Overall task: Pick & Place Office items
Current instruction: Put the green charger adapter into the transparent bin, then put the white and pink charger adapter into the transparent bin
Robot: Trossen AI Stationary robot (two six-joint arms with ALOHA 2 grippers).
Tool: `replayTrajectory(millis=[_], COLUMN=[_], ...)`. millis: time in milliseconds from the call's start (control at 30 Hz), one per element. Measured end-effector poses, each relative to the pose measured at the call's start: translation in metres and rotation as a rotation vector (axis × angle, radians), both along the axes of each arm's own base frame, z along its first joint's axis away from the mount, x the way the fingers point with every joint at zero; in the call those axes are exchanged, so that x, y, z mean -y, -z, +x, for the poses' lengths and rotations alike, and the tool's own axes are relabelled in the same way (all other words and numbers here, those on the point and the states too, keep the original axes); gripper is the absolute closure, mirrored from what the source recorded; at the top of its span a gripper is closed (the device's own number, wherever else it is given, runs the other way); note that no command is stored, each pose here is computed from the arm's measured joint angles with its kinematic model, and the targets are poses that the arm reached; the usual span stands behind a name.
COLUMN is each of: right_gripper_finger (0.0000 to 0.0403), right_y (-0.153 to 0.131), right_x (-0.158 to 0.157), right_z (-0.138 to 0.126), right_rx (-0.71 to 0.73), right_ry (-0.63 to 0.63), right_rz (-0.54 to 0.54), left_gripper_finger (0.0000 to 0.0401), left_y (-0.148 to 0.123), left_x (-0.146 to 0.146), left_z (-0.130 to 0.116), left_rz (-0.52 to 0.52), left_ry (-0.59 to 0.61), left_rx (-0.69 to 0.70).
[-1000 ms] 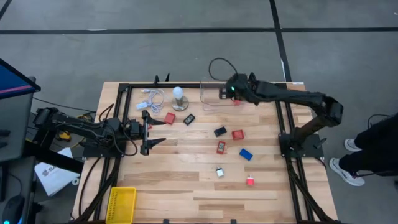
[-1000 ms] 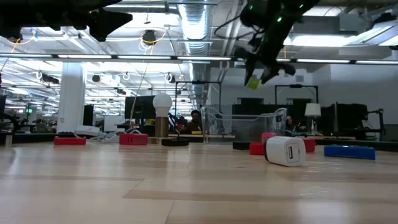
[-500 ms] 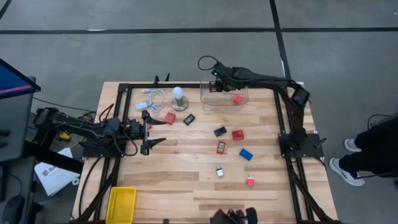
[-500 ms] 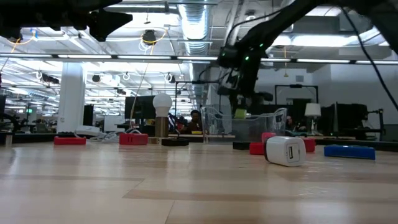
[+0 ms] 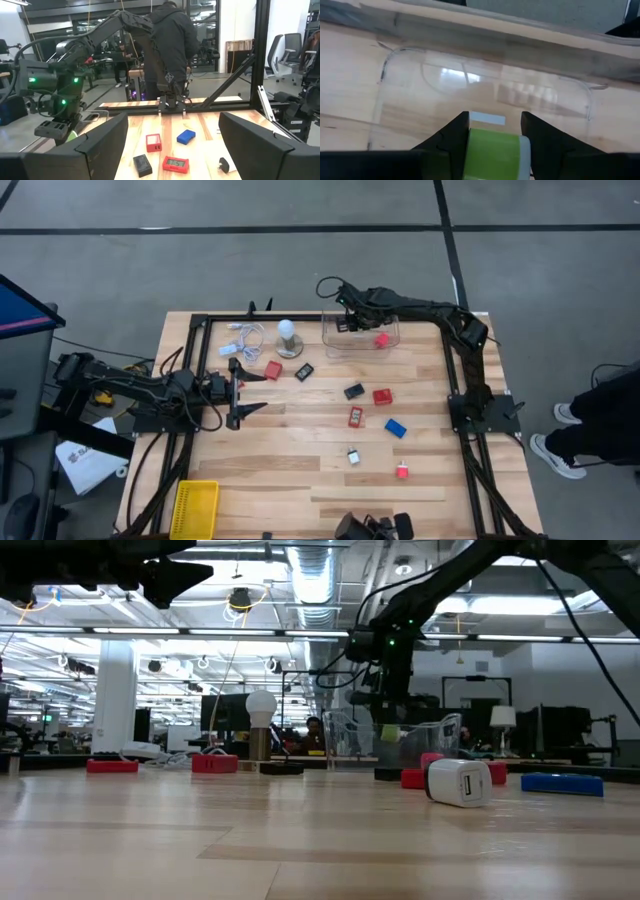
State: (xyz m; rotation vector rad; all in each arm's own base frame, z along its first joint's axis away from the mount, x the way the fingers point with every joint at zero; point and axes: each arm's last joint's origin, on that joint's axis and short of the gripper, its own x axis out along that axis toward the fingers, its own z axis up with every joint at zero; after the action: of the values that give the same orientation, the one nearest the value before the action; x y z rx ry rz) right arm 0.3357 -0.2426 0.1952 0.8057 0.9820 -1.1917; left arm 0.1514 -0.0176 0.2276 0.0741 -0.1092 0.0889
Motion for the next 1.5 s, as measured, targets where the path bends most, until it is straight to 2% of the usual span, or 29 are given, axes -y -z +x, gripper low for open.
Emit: replayTrajectory(millis=[200, 800, 1100, 1200, 1300, 1500], right_gripper_finger=[0.0237, 0.0229, 0.0169, 0.0154, 0.0150, 0.0150], right_y=[0.000, 0.000, -0.004, -0.017, -0.042, -0.098], right_x=[-0.002, -0.012, -0.014, -0.021, -0.038, -0.103], right_z=[0.002, 0.008, 0.006, 0.004, 0.000, -0.009], right_rx=[-0.005, -0.051, -0.062, -0.065, -0.072, -0.069], right_ry=[-0.019, -0.100, -0.120, -0.156, -0.198, -0.330], right_rz=[-0.004, -0.035, -0.034, -0.044, -0.088, -0.175], left_gripper_finger=[0.0091, 0.0091, 0.0091, 0.0091, 0.0091, 0.0091], left_y=[0.000, 0.002, 0.002, 0.003, 0.004, 0.004], left_x=[0.000, 0.000, 0.000, 0.000, 0.000, 0.000], left_z=[0.000, 0.000, 0.000, 0.000, 0.000, 0.000], left_rz=[0.000, 0.002, 0.002, 0.005, 0.006, 0.007], left_ry=[0.000, 0.000, 0.001, 0.000, 0.000, 0.000], left_rx=[-0.001, -0.018, -0.022, -0.030, -0.038, -0.040])
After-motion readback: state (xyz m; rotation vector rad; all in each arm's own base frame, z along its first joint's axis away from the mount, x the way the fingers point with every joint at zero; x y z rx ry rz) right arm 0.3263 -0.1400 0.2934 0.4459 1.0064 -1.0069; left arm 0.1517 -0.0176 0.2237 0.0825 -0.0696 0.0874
